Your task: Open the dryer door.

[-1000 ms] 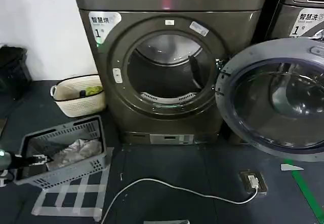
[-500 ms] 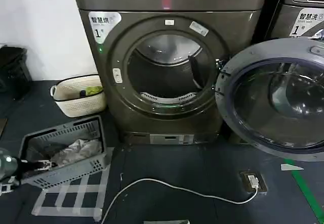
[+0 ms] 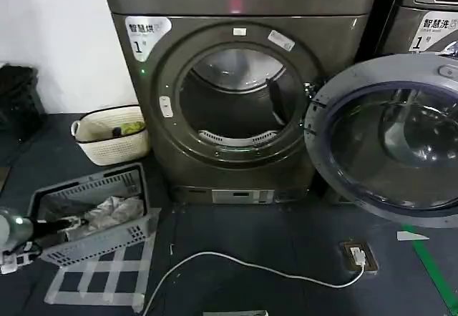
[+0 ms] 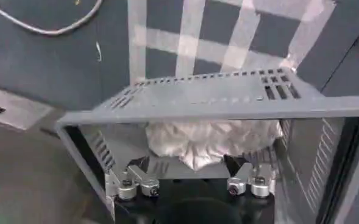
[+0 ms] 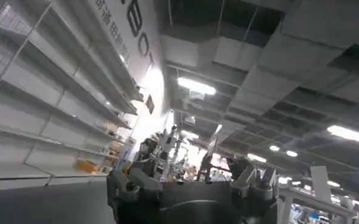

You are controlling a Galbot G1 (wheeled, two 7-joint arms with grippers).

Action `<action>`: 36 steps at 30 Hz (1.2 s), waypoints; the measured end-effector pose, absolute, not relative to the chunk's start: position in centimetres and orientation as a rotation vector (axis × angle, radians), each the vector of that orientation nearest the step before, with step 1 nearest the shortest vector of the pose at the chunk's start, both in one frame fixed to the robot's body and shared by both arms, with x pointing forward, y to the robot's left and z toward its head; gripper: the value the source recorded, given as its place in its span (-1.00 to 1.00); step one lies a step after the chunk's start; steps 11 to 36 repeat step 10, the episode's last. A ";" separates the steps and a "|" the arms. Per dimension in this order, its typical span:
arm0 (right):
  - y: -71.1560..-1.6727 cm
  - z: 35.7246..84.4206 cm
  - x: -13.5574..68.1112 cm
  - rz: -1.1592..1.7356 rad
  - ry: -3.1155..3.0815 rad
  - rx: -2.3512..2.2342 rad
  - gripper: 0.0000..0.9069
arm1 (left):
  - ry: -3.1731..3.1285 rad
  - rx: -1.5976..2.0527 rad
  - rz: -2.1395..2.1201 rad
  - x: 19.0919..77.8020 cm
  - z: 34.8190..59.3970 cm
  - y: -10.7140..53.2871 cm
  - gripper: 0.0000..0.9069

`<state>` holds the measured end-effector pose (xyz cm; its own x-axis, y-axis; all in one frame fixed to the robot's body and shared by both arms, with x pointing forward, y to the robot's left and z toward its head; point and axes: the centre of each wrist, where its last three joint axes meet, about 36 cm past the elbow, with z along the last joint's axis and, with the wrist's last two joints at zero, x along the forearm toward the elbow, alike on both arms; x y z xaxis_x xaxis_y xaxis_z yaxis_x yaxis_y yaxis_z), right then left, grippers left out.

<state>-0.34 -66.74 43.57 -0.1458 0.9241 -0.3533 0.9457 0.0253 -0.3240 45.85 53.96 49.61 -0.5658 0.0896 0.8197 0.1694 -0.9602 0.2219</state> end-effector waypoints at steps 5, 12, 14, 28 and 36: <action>-66.7 43.3 -0.2 -0.763 2.226 2.021 1.00 | -0.442 -1.406 -2.720 46.1 49.6 53.8 1.00; -66.7 43.2 -0.1 -0.761 2.227 2.021 1.00 | -0.452 -1.407 -2.718 46.2 49.5 53.8 1.00; -66.7 43.2 -0.1 -0.761 2.227 2.021 1.00 | -0.452 -1.407 -2.718 46.2 49.5 53.8 1.00; -66.7 43.2 -0.1 -0.761 2.227 2.021 1.00 | -0.452 -1.407 -2.718 46.2 49.5 53.8 1.00; -66.7 43.2 -0.1 -0.761 2.227 2.021 1.00 | -0.452 -1.407 -2.718 46.2 49.5 53.8 1.00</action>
